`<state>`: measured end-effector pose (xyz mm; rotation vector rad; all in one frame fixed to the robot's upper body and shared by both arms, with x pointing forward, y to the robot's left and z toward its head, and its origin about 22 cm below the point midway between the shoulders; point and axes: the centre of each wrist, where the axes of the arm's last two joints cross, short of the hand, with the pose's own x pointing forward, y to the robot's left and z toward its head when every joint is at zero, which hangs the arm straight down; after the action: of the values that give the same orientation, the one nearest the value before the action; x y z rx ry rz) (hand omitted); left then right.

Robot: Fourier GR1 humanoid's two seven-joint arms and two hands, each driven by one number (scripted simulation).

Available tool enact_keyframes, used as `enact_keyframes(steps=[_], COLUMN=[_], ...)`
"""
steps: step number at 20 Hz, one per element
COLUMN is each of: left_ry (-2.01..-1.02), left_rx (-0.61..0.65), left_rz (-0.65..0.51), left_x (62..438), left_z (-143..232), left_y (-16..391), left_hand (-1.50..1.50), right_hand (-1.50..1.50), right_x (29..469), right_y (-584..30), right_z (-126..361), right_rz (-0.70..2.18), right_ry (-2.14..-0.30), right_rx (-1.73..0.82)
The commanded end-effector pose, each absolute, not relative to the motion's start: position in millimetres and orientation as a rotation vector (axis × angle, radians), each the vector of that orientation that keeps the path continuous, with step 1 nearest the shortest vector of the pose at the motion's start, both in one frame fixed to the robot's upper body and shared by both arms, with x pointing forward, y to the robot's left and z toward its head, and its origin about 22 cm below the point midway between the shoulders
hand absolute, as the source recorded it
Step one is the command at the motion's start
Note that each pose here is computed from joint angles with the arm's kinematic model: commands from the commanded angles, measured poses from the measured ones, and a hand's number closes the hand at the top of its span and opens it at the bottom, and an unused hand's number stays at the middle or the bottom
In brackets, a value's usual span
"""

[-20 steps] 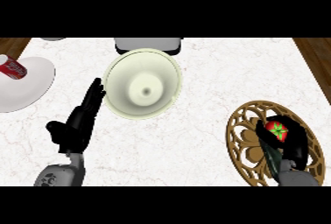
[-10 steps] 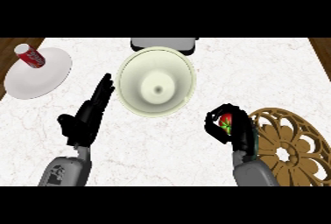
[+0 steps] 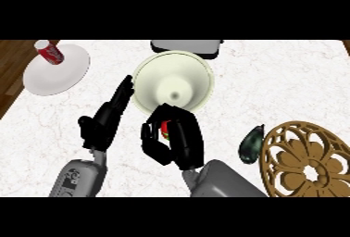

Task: Pick the tomato from the placemat and place it in the bowl

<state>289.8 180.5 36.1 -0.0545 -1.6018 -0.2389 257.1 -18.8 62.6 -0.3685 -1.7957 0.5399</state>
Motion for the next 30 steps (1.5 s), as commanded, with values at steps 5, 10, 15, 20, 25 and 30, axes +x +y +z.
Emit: enact_keyframes(steps=[5,10,15,20,25,30], left_ry=[-1.575,-1.577,-1.594,-1.59,-1.59,-1.606], left_rx=[-0.007,-0.016,0.001,-0.009,-0.013,0.01], left_rz=[-0.209,-0.191,-0.202,-0.197,-0.173,-0.179], left_x=[294.4,292.6,293.4,290.8,291.0,292.0], left_z=[33.4,24.9,31.0,27.9,27.0,41.3], left_y=[189.0,183.0,198.7,194.1,184.0,184.3], left_hand=[0.0,0.0,0.0,0.0,0.0,0.0], right_hand=[1.5,1.5,1.5,1.5,1.5,1.5], right_x=[251.3,266.7,263.7,286.4,301.3,332.9], right_y=[36.8,58.9,81.5,95.0,102.1,97.5], right_z=[116.2,173.3,217.1,248.0,259.0,245.7], right_rz=[0.558,0.547,0.497,0.478,0.495,0.566], right_ry=[-1.962,-1.908,-1.868,-1.816,-1.734,-1.604], right_rx=[-0.473,-0.604,-0.678,-0.799,-0.899,-1.104])
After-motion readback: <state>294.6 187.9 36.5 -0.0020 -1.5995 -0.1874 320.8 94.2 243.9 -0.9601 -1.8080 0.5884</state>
